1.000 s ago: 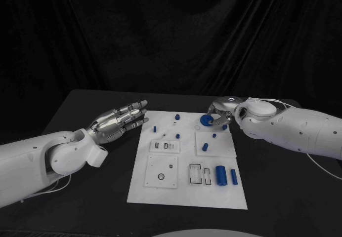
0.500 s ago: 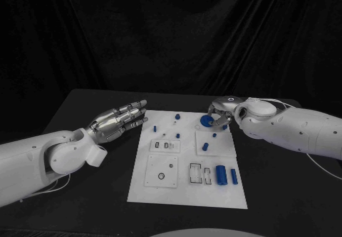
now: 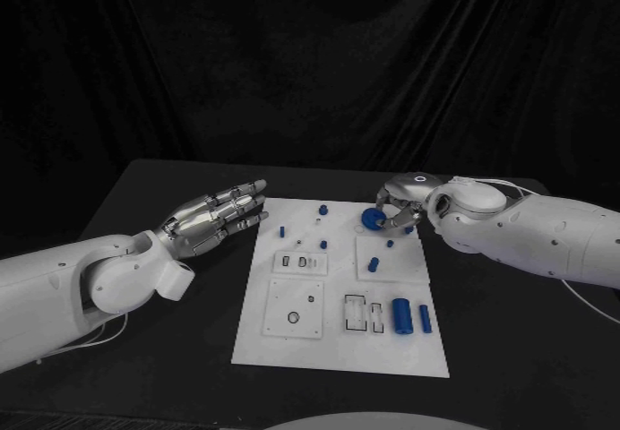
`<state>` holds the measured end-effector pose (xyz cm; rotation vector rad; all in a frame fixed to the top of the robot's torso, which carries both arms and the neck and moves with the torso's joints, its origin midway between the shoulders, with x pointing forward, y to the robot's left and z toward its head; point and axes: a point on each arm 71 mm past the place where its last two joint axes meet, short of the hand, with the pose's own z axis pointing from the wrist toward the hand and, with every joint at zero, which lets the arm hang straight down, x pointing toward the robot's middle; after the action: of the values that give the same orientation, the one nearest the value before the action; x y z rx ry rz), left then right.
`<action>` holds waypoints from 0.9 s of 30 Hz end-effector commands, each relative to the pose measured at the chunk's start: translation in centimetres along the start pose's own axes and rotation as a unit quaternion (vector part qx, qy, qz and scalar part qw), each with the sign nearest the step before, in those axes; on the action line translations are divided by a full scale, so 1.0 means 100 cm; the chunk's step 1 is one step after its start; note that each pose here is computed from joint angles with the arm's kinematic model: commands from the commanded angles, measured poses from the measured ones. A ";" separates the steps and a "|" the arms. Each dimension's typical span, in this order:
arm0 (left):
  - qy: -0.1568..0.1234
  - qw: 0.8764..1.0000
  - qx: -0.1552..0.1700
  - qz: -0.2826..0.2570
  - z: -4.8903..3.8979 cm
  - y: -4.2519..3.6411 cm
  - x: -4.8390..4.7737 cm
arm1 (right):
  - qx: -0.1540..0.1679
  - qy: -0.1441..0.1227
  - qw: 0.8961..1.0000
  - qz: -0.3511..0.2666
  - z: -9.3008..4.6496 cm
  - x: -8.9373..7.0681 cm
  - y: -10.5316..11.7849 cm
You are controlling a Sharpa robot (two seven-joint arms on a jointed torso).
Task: Assemble the parts on the task board
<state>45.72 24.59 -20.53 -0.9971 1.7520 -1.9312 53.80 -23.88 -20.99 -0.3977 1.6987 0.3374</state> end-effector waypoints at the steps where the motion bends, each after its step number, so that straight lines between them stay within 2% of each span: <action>1: 0.004 1.000 0.003 -0.002 0.0010 -0.0005 0.0014 | -0.007 -0.022 1.000 -0.003 0.001 -0.011 0.003; 17: 0.006 1.000 -0.001 -0.002 0.0021 0.0004 0.0015 | -0.037 -0.018 0.999 0.017 0.011 -0.018 0.030; 27: 0.006 1.000 -0.003 -0.002 0.0016 0.0005 0.0013 | -0.057 -0.010 0.998 0.015 0.027 -0.019 0.052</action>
<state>45.79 24.52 -20.65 -1.0003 1.7664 -1.9222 54.06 -17.96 -19.58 -0.4460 1.6617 0.4549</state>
